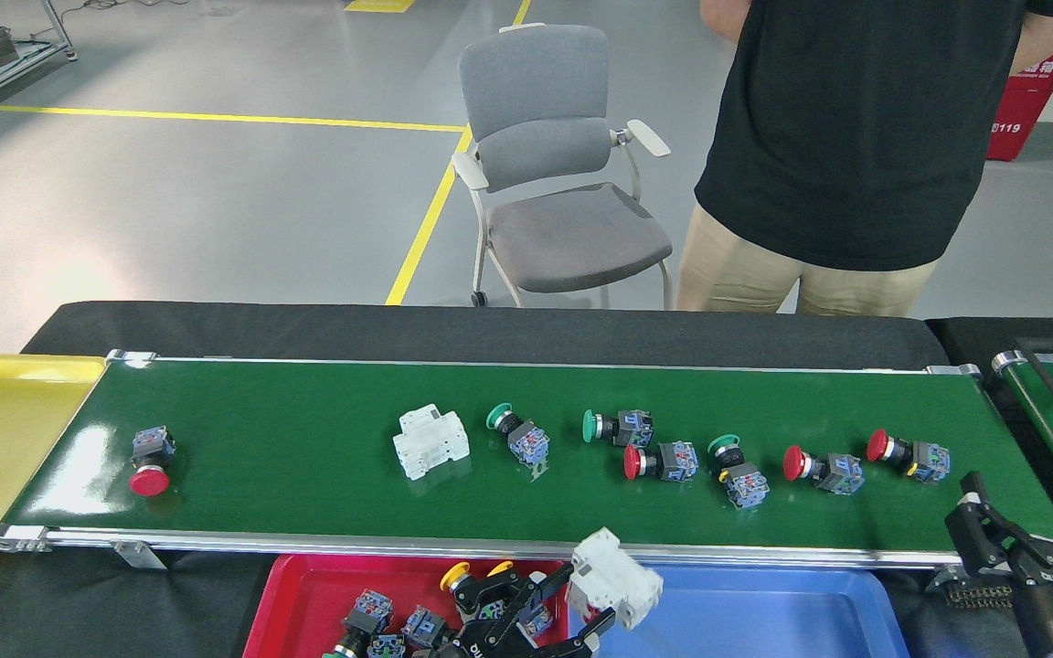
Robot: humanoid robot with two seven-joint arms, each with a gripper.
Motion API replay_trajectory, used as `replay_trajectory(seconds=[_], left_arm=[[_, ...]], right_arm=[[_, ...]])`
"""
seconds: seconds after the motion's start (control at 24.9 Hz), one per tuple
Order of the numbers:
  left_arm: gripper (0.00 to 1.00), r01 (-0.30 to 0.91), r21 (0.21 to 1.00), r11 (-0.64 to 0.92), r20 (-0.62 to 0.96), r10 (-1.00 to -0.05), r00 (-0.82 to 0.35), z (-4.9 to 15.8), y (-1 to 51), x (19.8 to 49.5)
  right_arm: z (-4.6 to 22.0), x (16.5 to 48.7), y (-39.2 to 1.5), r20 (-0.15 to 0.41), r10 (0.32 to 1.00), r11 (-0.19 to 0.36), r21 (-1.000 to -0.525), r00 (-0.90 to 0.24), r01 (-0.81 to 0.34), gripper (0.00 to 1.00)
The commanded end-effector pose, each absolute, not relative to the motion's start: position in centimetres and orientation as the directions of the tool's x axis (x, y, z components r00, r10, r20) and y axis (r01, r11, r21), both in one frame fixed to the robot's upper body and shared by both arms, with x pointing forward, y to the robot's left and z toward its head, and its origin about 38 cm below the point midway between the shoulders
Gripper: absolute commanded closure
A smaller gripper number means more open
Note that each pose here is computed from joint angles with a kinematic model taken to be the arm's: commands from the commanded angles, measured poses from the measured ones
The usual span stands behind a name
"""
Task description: Pick switch part from conveyor to tray
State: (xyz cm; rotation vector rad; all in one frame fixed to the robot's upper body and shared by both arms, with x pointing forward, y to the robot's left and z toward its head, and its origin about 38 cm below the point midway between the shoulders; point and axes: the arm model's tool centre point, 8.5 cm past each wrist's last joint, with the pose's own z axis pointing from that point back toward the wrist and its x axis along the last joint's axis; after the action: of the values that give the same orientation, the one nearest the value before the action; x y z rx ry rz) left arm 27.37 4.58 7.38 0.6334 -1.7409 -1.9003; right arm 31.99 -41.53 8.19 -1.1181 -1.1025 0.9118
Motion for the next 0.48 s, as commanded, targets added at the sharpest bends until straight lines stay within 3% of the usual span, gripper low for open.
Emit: replay_trajectory(seconds=[0.0,0.16,0.28,0.44], left_arm=[[0.00,0.024,0.998,-0.049,-0.013,-0.644,-0.765,8.2,4.3,27.6],[0.00,0.018,0.999,-0.045,-0.019,-0.714,-0.700,8.2,7.1,29.0],[0.00,-0.001,1.000,-0.019,-0.017,-0.827,-0.562,8.1,14.9,31.2],[0.00,-0.001,0.999,-0.043,-0.039,-0.878,-0.478,7.3,28.6,31.1]], right_arm=[[9.0,32.2,-41.7,0.197,0.956,0.202,-0.979,0.219,-0.001,0.00],[8.9,32.3,-41.1,0.196,0.959,0.201,-0.980,0.204,-0.007,0.00],[9.0,33.2,-38.3,0.201,0.971,0.205,-0.979,0.131,-0.015,0.00],[8.9,34.6,-31.5,0.205,0.978,0.202,-0.978,-0.048,-0.051,0.00]])
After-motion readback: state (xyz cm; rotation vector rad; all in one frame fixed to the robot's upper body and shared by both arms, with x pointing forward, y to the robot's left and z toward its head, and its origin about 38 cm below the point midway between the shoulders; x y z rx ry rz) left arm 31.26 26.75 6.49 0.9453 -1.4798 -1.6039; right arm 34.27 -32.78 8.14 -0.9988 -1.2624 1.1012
